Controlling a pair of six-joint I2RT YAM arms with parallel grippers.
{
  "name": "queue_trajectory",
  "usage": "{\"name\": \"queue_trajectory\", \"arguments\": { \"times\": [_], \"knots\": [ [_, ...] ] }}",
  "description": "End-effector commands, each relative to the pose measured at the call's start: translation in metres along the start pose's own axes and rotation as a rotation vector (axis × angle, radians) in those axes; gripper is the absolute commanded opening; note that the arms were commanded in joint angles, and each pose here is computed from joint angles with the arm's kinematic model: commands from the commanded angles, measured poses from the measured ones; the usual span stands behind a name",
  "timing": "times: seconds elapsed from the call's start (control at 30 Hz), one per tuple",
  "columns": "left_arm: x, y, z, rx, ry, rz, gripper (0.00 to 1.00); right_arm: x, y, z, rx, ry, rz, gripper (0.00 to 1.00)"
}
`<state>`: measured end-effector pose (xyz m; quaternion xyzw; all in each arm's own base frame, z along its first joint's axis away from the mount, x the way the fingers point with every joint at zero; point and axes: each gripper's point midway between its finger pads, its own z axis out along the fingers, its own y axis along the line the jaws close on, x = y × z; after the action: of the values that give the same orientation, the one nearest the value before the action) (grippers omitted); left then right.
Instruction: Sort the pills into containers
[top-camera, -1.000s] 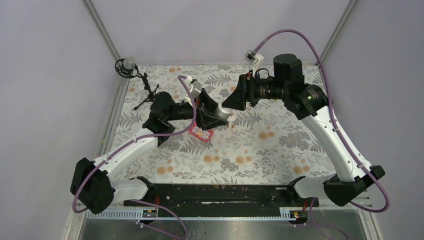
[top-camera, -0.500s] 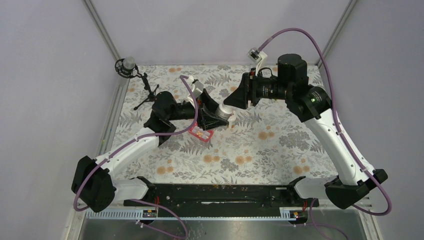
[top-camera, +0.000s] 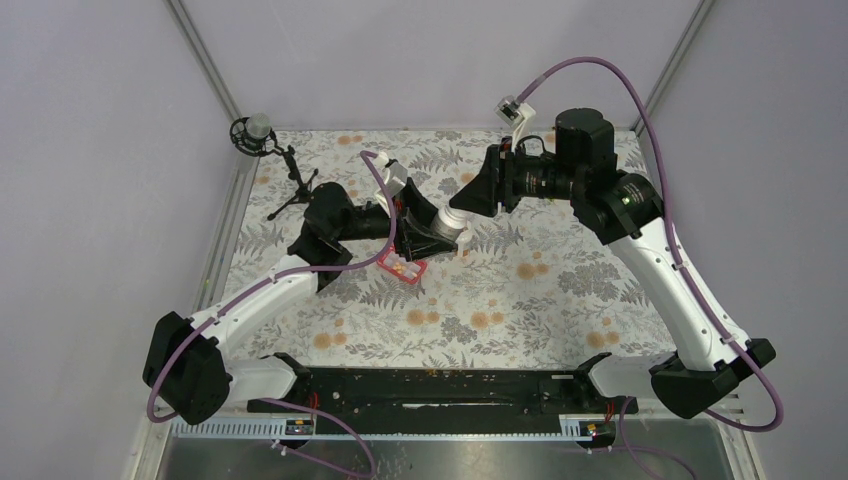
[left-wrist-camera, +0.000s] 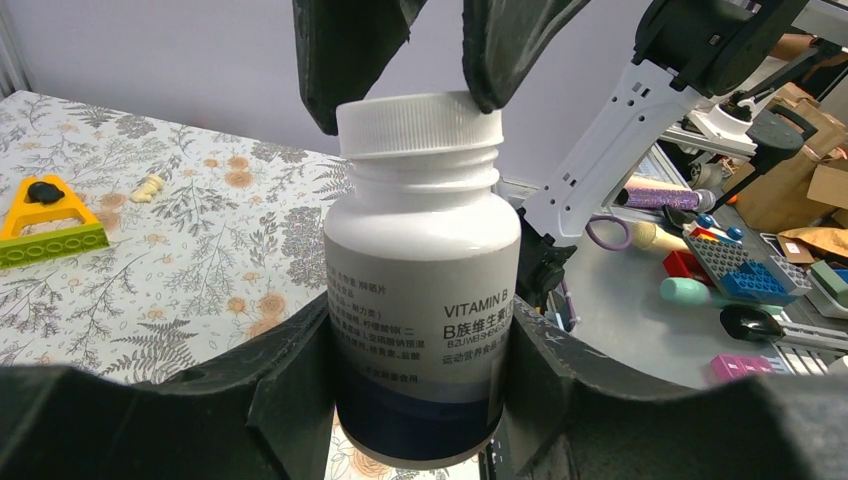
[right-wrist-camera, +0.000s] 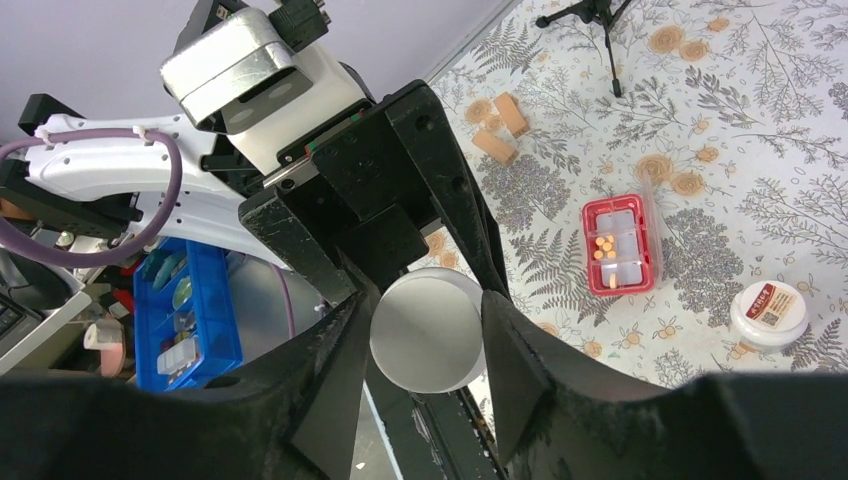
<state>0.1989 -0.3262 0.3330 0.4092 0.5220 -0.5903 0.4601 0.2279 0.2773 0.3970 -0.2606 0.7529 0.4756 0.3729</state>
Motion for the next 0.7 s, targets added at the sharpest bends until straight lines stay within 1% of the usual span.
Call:
{"name": "queue_trajectory", "arguments": {
  "times": [0.0, 0.03, 0.07, 0.13, 0.2, 0.3, 0.33, 0.53, 0.67],
  "knots": [
    [-0.027, -0.008, 0.002, 0.036, -0.045, 0.104, 0.00, -0.001, 0.002, -0.003, -0.003, -0.006, -0.012, 0.49],
    [-0.027, -0.008, 0.002, 0.035, -0.045, 0.103, 0.00, 0.000, 0.002, -0.003, -0.004, -0.005, -0.014, 0.49],
    [-0.027, -0.008, 0.003, 0.035, -0.044, 0.103, 0.00, 0.001, 0.002, -0.003, -0.008, -0.001, -0.012, 0.51],
    [-0.027, -0.008, 0.003, 0.035, -0.045, 0.105, 0.00, 0.003, -0.001, -0.002, 0.003, 0.006, -0.007, 0.59],
    [-0.027, -0.007, 0.003, 0.034, -0.045, 0.104, 0.00, 0.005, -0.004, -0.001, 0.014, 0.013, -0.006, 0.64],
    [-0.028, -0.008, 0.003, 0.035, -0.045, 0.107, 0.00, 0.006, -0.007, -0.001, 0.025, 0.014, -0.004, 0.65],
    [-0.028, -0.007, 0.003, 0.034, -0.046, 0.108, 0.00, 0.006, -0.008, -0.001, 0.031, 0.016, -0.004, 0.64],
    [-0.028, -0.007, 0.003, 0.036, -0.045, 0.107, 0.00, 0.005, -0.006, -0.002, 0.027, 0.016, -0.007, 0.47],
    [-0.031, -0.008, 0.004, 0.034, -0.050, 0.103, 0.00, 0.008, 0.003, -0.002, -0.030, 0.031, -0.027, 0.39]
  ]
}}
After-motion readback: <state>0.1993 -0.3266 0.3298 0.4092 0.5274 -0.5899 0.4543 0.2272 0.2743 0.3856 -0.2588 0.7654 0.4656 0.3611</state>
